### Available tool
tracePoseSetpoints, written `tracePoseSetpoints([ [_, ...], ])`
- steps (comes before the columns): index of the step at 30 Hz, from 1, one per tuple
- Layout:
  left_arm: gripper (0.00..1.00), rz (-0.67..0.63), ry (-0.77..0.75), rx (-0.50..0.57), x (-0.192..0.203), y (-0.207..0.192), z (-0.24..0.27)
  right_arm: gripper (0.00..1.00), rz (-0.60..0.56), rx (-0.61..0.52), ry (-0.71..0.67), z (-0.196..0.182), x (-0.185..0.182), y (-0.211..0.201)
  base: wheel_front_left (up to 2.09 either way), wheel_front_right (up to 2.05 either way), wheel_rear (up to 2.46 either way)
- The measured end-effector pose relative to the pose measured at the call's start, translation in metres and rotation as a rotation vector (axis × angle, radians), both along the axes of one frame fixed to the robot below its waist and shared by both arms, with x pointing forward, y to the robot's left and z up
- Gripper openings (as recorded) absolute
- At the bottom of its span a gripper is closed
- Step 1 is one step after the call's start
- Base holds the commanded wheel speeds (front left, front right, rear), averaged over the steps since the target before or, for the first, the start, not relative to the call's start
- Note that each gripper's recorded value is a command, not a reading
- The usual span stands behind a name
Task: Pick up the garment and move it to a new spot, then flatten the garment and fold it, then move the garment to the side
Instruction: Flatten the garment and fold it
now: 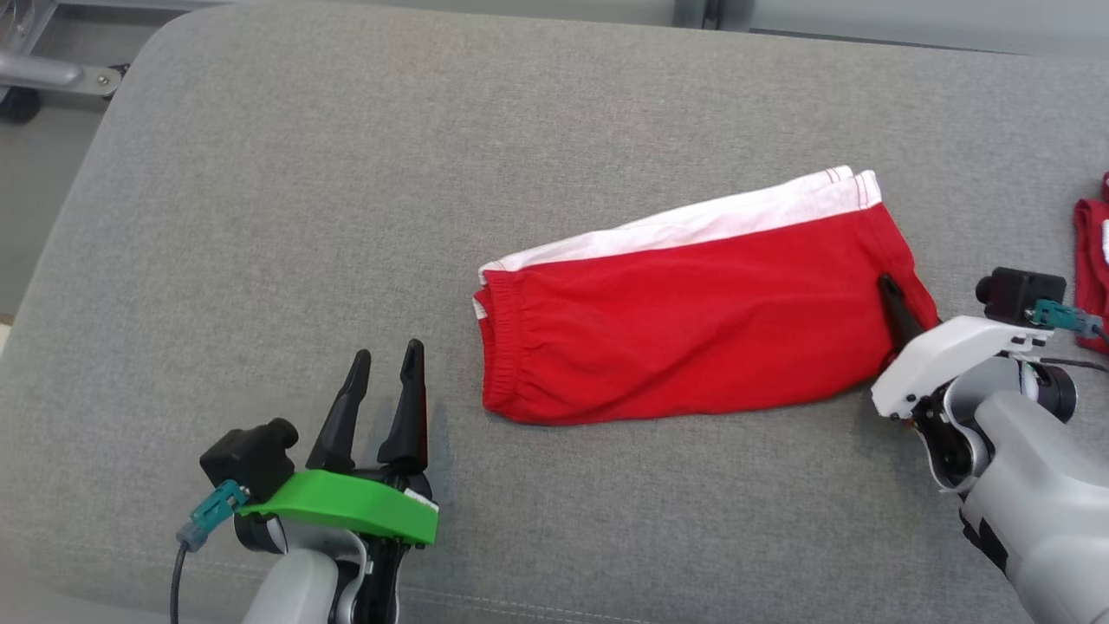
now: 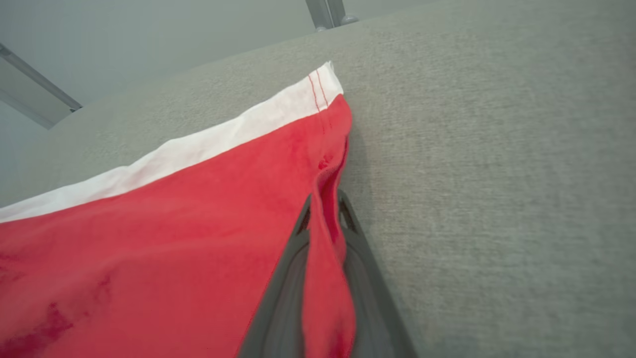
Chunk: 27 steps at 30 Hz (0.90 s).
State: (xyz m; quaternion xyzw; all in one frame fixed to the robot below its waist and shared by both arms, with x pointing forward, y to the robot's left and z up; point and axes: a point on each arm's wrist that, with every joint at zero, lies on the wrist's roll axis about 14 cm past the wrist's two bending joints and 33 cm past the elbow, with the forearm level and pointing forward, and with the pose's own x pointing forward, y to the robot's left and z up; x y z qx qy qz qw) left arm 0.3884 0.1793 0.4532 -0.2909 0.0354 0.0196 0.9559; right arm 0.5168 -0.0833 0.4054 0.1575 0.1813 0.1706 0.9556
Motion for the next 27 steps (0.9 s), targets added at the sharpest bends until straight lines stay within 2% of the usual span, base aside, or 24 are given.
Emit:
tracePoseSetpoints([
  [7, 1.00, -0.061, -0.022, -0.015, 0.000, -0.022, 0.006, 0.00, -0.157, 0.013, -0.036, 0.013, -0.025, -0.065, 0.00, 0.00, 0.00],
  [13, 1.00, -0.099, -0.035, -0.022, -0.002, -0.036, 0.010, 0.00, -0.157, -0.009, -0.143, 0.042, -0.035, -0.075, 0.00, 0.00, 0.00],
  [18, 1.00, -0.115, -0.038, -0.024, -0.006, -0.041, 0.012, 0.00, -0.035, -0.003, -0.257, 0.075, -0.036, -0.031, 0.00, 0.00, 0.00],
  [23, 1.00, -0.102, -0.032, -0.025, -0.013, -0.037, 0.011, 0.00, 0.165, 0.044, -0.324, 0.103, -0.044, 0.048, 0.00, 0.00, 0.00],
  [27, 1.00, -0.079, -0.032, -0.024, -0.019, -0.030, 0.011, 0.00, 0.321, 0.067, -0.318, 0.110, -0.063, 0.106, 0.00, 0.00, 0.00],
])
